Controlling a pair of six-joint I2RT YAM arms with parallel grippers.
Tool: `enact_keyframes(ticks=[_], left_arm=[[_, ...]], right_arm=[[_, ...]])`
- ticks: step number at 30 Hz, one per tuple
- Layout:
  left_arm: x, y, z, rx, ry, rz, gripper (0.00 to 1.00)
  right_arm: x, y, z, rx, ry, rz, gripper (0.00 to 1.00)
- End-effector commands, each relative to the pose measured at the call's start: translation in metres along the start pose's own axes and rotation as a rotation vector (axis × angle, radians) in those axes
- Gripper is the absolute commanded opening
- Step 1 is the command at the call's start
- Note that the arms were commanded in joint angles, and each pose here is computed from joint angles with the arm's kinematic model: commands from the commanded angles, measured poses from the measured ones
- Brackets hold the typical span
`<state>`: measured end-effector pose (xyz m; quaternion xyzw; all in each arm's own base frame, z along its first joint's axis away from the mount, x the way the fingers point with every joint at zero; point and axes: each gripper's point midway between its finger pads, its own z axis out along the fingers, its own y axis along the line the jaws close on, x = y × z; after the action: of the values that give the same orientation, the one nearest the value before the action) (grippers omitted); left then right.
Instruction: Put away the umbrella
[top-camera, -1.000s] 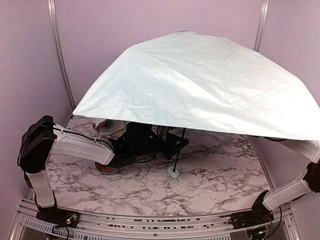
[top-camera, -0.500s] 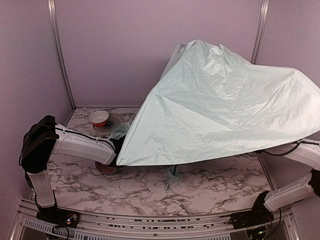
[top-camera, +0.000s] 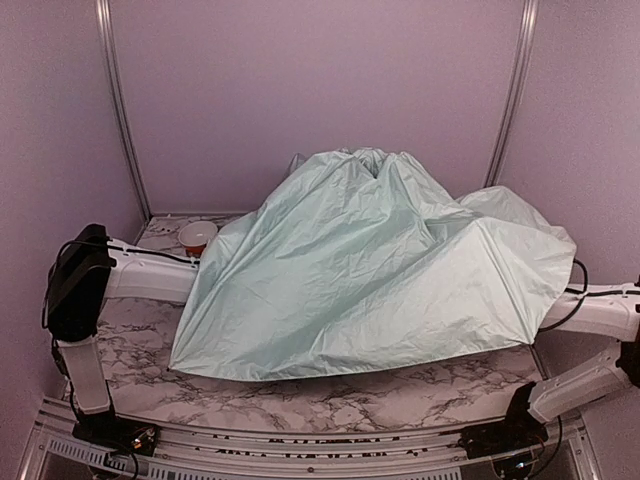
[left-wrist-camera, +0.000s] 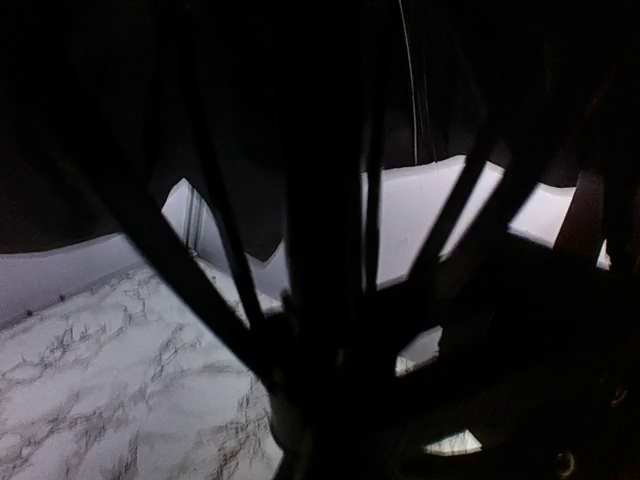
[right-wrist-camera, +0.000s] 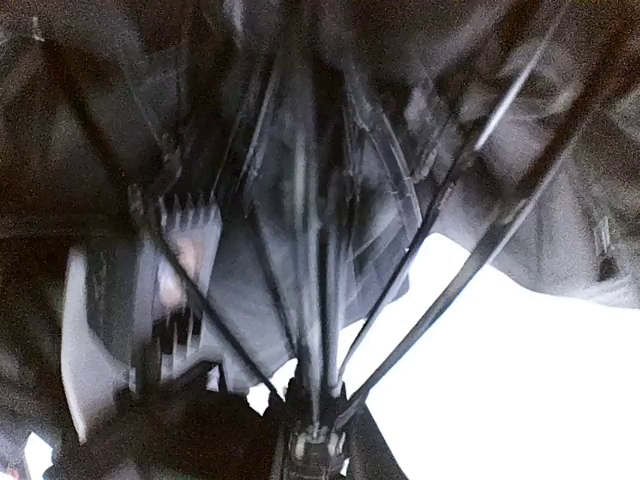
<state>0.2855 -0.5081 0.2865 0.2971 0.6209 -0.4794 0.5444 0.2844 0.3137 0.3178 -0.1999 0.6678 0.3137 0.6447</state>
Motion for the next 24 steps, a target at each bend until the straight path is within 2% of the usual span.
enact_keyframes(ticks=[1,4,9,10,12,15,19,24], left_arm=[[-0.099,-0.029,-0.014,0.087,-0.322,0.038,0.0],[-0.086,-0.028,-0.015,0.096,-0.291,0.007,0.0],[-0.043,-0.016,-0.024,0.045,-0.208,-0.035,0.0],[-0.036,-0.014,-0.026,0.031,-0.195,-0.041,0.03],[-0.02,-0.013,-0.03,0.012,-0.164,-0.05,0.23],[0.01,-0.016,-0.034,0.005,-0.076,-0.055,0.4],[0.046,-0.024,-0.043,0.012,0.035,-0.043,0.46],[0.06,-0.036,-0.059,0.048,0.086,-0.001,0.5]], right_arm=[[0.071,0.004,-0.008,-0.034,0.235,-0.015,0.1],[0.049,0.001,-0.008,-0.007,0.166,-0.023,0.09],[-0.017,-0.014,0.0,0.074,0.02,0.012,0.02],[-0.03,-0.019,0.002,0.1,-0.008,0.025,0.03],[-0.054,-0.026,0.005,0.128,-0.06,0.046,0.03],[-0.1,-0.054,0.006,0.195,-0.152,0.054,0.0],[-0.153,-0.078,-0.003,0.261,-0.247,-0.013,0.0],[-0.194,-0.107,-0.024,0.29,-0.298,-0.113,0.0]])
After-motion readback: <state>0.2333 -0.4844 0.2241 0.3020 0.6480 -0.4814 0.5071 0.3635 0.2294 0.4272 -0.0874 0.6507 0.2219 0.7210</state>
